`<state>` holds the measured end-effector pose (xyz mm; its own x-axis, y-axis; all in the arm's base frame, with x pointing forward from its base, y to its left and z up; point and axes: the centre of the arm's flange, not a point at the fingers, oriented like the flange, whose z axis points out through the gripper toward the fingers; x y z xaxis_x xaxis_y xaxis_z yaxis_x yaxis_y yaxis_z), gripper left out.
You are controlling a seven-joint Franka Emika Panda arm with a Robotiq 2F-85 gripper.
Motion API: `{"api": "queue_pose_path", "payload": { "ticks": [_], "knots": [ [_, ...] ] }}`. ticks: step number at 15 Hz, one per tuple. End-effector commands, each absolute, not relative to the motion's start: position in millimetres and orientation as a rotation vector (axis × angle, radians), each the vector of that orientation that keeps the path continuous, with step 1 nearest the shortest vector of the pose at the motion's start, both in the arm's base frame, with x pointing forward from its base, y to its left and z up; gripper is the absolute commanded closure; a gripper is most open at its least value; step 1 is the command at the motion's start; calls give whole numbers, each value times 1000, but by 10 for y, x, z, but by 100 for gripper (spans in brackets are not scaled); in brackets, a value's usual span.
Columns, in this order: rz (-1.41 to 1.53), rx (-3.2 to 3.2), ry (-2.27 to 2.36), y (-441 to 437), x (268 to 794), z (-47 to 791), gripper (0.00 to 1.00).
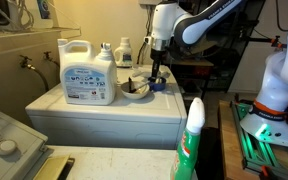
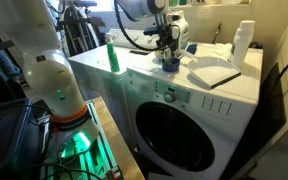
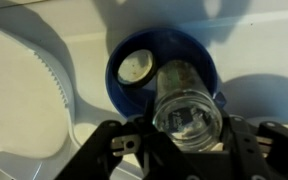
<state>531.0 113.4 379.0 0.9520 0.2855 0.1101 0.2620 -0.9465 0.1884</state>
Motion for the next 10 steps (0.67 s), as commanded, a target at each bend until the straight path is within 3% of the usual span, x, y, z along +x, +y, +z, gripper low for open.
{"api": "queue_pose_path", "payload": {
  "ticks": [1, 7, 9, 10],
  "knots": [
    [171, 2928, 390, 1064, 5310, 4020, 72],
    [201, 3094, 313, 650, 5484, 4859, 72],
    [230, 3076, 333, 792, 5434, 4755, 72],
    [248, 3089, 338, 726, 5461, 4854, 47]
  ]
}}
